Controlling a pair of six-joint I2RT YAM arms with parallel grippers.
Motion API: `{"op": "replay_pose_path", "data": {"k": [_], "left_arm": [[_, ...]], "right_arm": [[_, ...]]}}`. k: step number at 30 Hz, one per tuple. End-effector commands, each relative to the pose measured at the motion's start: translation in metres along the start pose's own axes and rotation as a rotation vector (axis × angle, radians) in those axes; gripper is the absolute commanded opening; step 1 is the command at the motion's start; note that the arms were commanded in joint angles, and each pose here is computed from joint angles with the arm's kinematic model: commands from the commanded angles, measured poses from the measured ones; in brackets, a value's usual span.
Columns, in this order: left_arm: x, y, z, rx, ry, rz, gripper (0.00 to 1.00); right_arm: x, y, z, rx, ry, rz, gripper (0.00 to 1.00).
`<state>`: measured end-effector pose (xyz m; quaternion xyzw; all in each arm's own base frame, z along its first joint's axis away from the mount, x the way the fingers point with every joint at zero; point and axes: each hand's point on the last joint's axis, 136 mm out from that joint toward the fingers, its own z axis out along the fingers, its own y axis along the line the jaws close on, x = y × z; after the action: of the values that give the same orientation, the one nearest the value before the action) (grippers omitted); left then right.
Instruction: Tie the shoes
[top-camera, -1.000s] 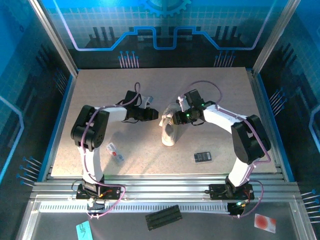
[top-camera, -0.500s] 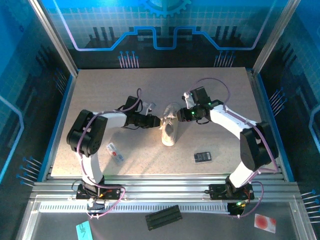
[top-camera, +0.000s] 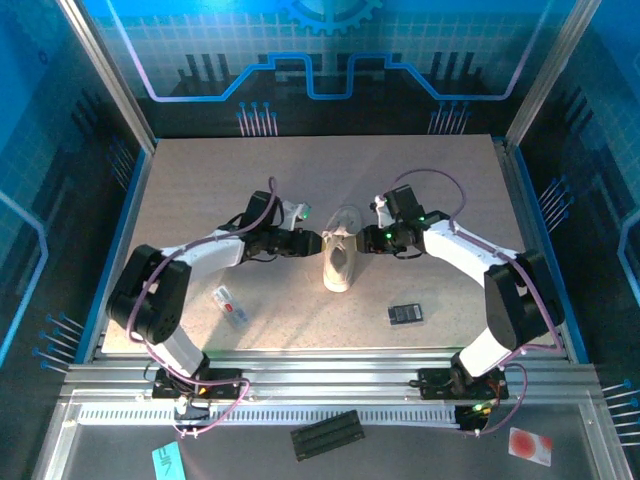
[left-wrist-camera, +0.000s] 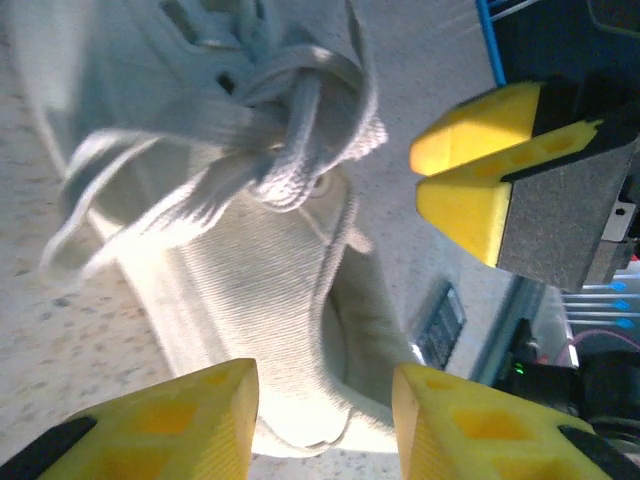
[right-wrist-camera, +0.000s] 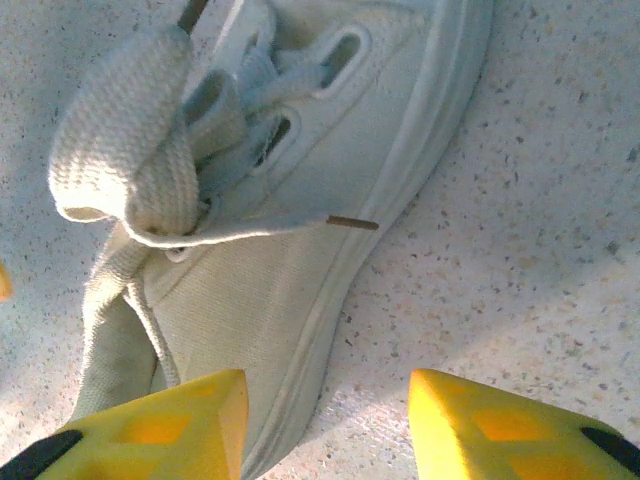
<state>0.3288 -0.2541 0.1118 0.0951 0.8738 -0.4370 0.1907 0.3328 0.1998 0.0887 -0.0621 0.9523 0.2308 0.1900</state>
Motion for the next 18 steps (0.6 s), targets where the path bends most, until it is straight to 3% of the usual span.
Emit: {"op": "replay_pose_path", "data": {"k": [1, 7, 13, 18], "left_arm": [[0.01, 0.022, -0.015, -0.148, -0.024, 0.017, 0.41], [0.035, 0.023, 0.001, -0.187, 0.01, 0.051, 0.37], [0.046, 0.0, 0.032, -0.182, 0.02, 0.096, 0.35], [0.055, -0.021, 0.046, -0.175, 0.031, 0.135, 0.35]], "right_arm": [[0.003, -0.008, 0.003, -0.003, -0.007, 0.075, 0.46], [-0.023, -0.033, 0.02, -0.009, -0.023, 0.105, 0.42], [-0.048, -0.024, 0.059, -0.107, 0.045, 0.055, 0.4], [-0.058, -0.006, 0.071, -0.218, 0.071, 0.007, 0.38]]}}
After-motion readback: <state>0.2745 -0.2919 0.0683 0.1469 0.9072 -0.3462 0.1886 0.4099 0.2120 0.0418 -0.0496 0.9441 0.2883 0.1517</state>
